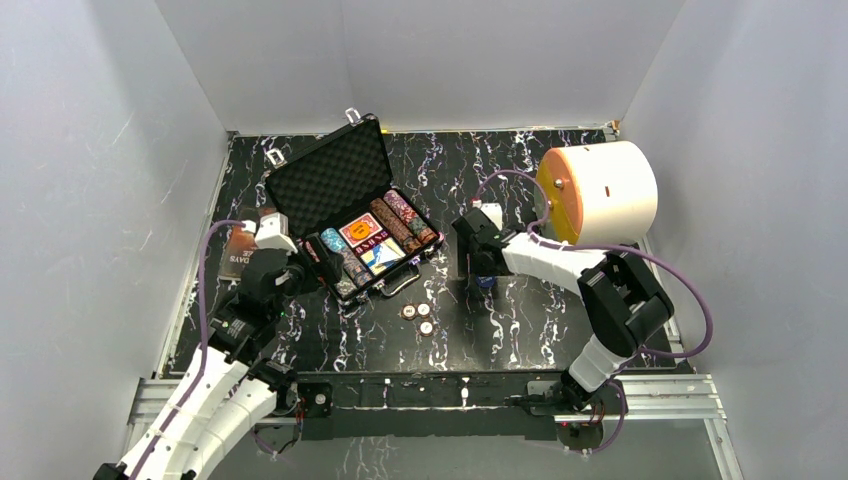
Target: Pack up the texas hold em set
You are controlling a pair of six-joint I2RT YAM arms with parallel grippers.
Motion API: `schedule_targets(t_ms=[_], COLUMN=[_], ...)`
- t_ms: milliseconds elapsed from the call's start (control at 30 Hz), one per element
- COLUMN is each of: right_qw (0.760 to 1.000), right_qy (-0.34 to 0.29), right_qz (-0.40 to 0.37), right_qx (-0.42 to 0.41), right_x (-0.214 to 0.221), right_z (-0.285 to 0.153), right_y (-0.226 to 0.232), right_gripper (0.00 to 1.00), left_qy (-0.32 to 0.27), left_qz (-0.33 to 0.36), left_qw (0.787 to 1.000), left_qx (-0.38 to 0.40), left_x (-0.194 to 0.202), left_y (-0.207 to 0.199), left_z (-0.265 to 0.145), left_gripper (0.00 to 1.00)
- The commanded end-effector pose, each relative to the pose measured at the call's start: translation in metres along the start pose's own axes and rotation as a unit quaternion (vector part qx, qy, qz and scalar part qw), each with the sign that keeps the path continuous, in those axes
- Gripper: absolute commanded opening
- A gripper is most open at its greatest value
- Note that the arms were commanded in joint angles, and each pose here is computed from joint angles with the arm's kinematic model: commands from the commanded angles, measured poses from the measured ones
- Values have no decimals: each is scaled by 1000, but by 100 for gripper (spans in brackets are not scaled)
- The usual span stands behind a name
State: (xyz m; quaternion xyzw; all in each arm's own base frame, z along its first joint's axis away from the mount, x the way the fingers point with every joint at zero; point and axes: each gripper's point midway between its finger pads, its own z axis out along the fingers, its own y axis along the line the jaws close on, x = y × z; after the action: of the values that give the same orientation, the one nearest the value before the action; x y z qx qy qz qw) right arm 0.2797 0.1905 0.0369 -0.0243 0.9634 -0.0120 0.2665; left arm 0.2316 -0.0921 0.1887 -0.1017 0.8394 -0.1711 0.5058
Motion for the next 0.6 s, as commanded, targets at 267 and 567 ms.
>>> schedule_targets(t_ms=[267, 567], right_qw=[1000, 999], right_qy=[8, 30], right_qz=[5, 29], right_qx=[-21, -34], right_x=[15, 23], right_z=[14, 19], right_y=[-6, -13], right_gripper=[74, 67], left_qy=[-2, -1], left_qz=[-1, -16], left_qw=[1000, 999], left_qx=[-23, -36], left_x=[-2, 3], left_y=[8, 15], left_z=[-5, -9], left_gripper=[96, 96])
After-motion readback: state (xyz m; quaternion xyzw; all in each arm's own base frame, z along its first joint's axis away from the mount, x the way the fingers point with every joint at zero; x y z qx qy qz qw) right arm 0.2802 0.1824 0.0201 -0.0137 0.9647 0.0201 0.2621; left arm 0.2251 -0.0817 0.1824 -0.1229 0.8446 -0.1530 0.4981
